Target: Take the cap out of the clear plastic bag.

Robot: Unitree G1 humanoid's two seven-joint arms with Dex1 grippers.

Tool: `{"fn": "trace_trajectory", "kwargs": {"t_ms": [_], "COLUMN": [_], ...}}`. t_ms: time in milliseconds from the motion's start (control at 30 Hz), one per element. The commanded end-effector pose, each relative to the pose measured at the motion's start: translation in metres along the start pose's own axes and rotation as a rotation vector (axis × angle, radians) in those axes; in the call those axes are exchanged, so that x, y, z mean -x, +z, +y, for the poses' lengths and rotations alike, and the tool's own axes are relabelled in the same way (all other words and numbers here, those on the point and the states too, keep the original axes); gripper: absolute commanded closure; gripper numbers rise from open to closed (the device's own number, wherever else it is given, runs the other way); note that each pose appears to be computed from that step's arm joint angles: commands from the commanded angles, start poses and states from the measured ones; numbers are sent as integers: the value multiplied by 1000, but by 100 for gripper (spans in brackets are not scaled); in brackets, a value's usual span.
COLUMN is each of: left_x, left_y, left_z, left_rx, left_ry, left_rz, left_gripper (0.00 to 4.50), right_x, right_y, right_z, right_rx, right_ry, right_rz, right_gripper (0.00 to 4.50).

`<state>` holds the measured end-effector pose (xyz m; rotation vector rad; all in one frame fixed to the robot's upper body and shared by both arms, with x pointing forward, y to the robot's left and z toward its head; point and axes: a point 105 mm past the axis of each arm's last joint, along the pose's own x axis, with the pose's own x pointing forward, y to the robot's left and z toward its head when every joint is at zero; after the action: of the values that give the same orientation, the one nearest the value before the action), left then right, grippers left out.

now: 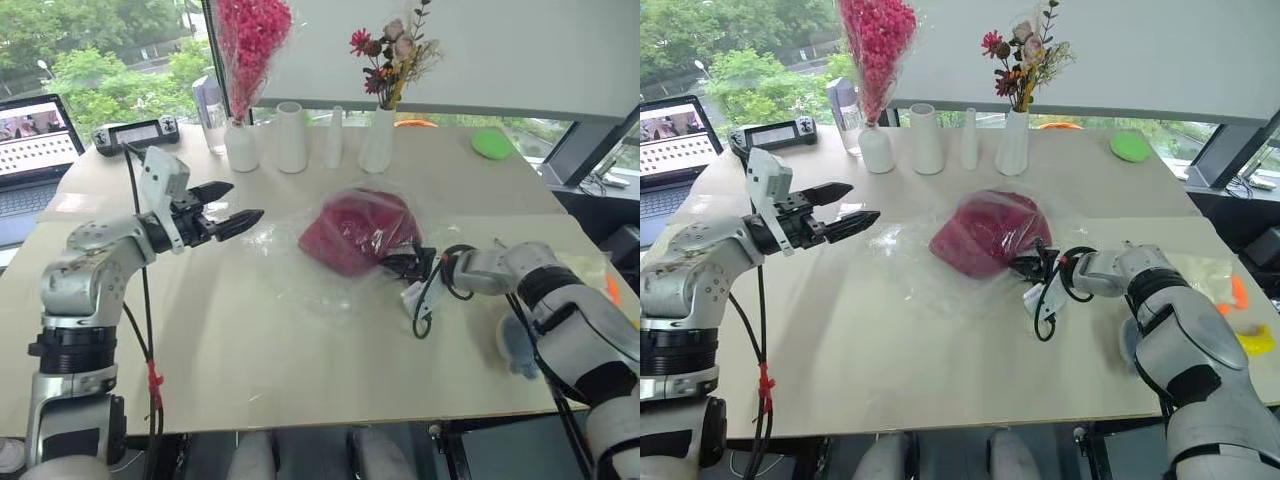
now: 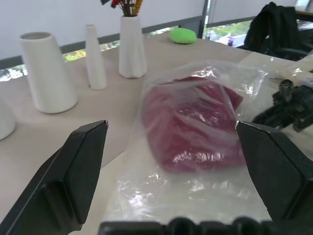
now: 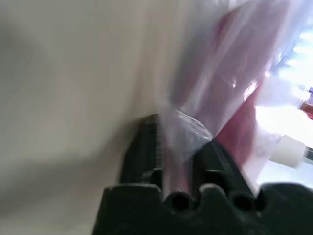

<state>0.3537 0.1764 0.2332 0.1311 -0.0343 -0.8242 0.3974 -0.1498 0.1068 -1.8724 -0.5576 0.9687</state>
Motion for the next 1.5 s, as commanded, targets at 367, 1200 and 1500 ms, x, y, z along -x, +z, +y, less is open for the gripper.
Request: {"fn": "trace_trajectory", "kwargs": {"t_ms": [367, 1200, 1500], "left_x": [-20, -42, -38], "left_y": [8, 4, 2], "left_z": [-12, -19, -18], "left_rx": [-3, -8, -7], "left_ry": [-94, -183, -165], "left_rz": [-32, -37, -28], "left_gripper": [0, 0, 0], "right_x": [99, 4, -4], "right_y": [-94, 93, 93], "right_z": [-9, -150, -150], "right_rx": [-676, -1163, -1162], "right_ry": [-211, -130, -134], "right_rz": [535, -2, 35], "right_gripper": [34, 34, 34]}}
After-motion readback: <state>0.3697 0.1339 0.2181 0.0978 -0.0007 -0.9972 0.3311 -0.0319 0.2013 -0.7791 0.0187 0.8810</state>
